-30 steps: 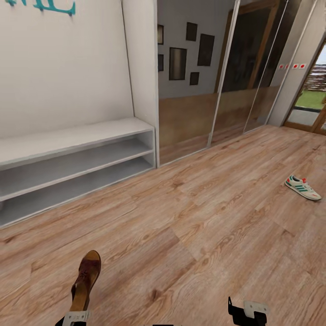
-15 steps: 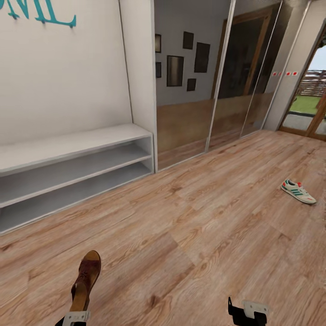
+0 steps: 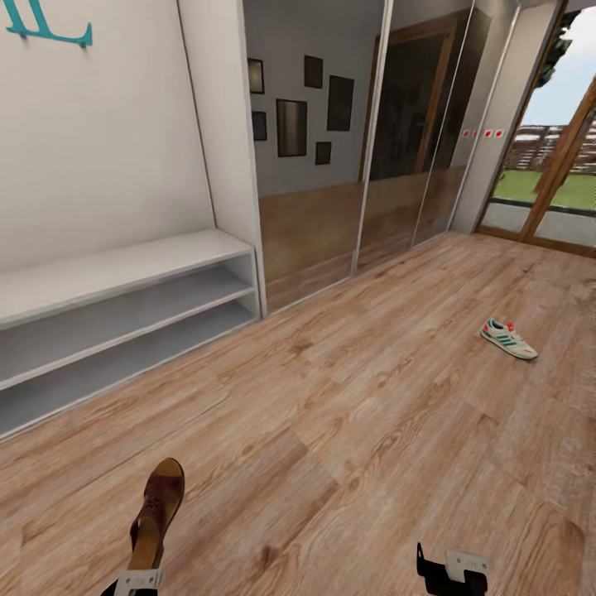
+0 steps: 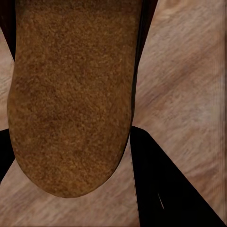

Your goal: Pick up the two gym shoes and the two sandals from the corridor floor and place them onto the hallstand (shoe rack) in the corridor, making sure they are on the rack and not on the floor. Arrange them so the two gym shoes are next to each other and the two sandals are next to each other.

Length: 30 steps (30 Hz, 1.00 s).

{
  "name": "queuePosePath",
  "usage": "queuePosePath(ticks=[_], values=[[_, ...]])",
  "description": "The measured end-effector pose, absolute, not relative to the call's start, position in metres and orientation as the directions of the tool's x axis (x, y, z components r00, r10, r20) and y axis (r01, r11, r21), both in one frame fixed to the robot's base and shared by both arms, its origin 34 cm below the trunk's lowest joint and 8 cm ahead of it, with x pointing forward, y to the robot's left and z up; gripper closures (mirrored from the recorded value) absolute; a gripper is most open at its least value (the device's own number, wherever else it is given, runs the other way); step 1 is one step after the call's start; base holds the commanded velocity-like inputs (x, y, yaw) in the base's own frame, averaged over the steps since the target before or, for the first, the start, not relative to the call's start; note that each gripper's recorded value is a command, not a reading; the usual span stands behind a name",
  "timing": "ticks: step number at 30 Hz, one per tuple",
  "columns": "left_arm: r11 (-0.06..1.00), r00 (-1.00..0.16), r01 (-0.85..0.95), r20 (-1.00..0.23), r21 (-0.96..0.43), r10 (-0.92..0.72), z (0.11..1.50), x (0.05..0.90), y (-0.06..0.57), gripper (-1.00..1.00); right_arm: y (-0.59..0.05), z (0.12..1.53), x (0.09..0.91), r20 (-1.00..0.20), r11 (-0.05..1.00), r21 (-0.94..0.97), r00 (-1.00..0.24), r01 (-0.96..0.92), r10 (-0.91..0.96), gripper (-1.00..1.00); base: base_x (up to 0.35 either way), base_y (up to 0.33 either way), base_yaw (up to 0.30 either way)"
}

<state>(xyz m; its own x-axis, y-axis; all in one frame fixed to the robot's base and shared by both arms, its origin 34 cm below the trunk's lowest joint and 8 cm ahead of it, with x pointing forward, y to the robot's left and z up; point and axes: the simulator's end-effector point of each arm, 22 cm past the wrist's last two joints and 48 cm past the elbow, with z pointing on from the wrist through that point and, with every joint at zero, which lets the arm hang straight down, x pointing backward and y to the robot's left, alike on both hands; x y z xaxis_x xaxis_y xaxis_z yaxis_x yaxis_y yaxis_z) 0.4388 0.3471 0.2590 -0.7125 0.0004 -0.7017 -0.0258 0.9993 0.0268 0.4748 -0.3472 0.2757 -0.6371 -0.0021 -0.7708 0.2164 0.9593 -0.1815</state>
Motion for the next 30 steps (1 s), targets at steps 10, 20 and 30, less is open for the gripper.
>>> queuePosePath(ticks=[10,20,30], values=[[0.999,-0.713,-0.026,-0.701,0.027,0.001,0.281,0.444,0.347,1.0,-0.347,0.297,0.479,-0.769,0.959,-0.182,-0.639,0.216,-0.002,-1.0,0.0,0.0,-0.012],[0.999,-0.711,-0.023,-0.703,0.027,0.003,0.299,0.448,0.346,1.0,-0.347,0.315,0.483,-0.769,0.959,-0.182,-0.639,0.216,-0.002,-1.0,0.0,0.0,0.0],[0.999,-0.71,-0.026,-0.704,0.027,0.001,0.299,0.449,0.347,1.0,-0.347,0.315,0.483,-0.769,0.959,-0.182,-0.64,0.216,-0.002,-1.0,0.012,0.0,0.0]])
